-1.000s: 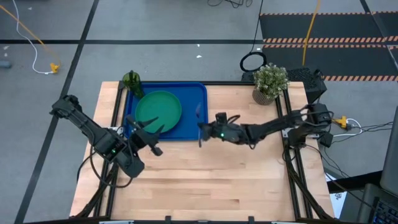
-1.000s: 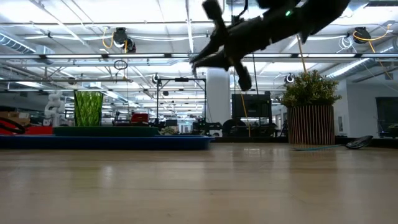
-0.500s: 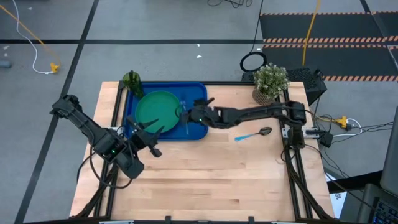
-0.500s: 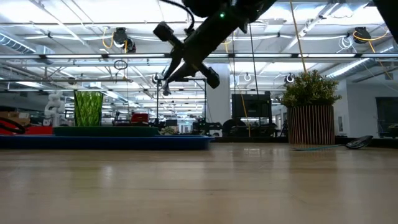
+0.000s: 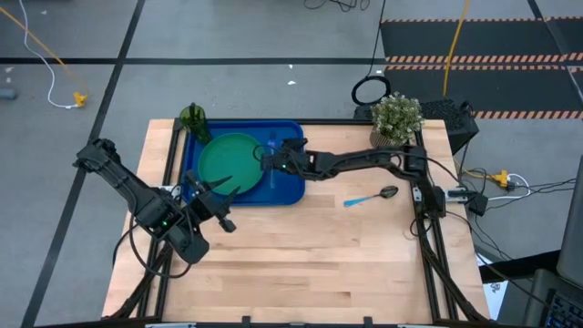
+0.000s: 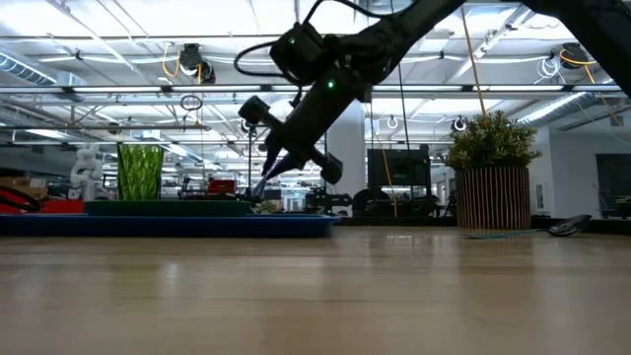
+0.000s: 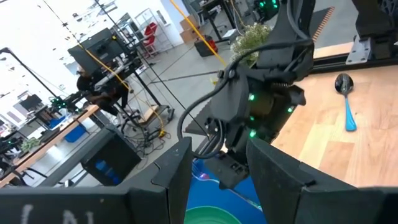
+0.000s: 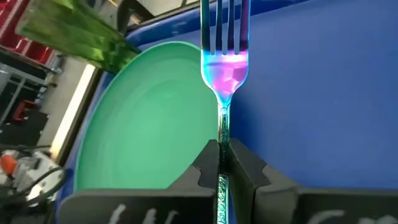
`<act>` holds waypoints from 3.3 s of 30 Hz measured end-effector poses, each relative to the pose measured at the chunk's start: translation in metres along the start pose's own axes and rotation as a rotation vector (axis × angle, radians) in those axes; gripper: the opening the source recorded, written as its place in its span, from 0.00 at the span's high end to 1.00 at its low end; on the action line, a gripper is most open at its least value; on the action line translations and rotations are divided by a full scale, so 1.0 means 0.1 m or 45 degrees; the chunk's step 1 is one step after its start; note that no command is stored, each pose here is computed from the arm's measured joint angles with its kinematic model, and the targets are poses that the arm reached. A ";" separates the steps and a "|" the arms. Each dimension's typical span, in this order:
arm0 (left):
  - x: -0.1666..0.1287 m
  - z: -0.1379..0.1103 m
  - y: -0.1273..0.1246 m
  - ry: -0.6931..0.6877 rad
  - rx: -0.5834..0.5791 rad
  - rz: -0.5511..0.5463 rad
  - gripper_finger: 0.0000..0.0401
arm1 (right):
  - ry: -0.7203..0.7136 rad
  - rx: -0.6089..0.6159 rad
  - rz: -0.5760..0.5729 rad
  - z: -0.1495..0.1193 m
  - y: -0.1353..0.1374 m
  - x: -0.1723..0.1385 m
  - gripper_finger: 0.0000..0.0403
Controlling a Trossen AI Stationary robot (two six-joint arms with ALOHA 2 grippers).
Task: Pick and place plate/cup/fork/spoon on tray
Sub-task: Put the blue fork on the blue serving tray to the right of the green plate
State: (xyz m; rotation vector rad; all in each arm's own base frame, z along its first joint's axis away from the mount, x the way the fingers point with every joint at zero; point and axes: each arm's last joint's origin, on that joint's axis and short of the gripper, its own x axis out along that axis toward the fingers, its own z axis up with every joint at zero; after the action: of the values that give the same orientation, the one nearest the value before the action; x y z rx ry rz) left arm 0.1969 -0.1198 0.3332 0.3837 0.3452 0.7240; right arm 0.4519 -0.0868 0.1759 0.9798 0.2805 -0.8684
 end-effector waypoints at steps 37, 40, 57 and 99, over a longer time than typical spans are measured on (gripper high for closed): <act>0.00 0.00 0.00 0.000 0.000 0.001 0.61 | 0.192 0.058 -0.152 -0.04 -0.32 0.26 1.00; 0.00 0.01 0.00 -0.001 -0.004 0.001 0.61 | 0.192 0.060 -0.158 -0.03 -0.32 0.26 1.00; 0.00 0.02 -0.01 -0.004 -0.020 -0.003 0.61 | 0.275 0.071 -0.151 -0.08 -0.43 0.41 0.98; 0.00 0.01 -0.02 0.030 -0.027 -0.070 0.61 | 0.652 -1.017 0.255 0.09 -0.14 -0.22 0.91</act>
State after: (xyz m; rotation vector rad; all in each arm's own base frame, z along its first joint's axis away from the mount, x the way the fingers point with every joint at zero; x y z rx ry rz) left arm 0.1989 -0.1214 0.3328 0.3447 0.3685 0.6785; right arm 0.4259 -0.0868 0.1853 0.4429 0.8746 -0.2482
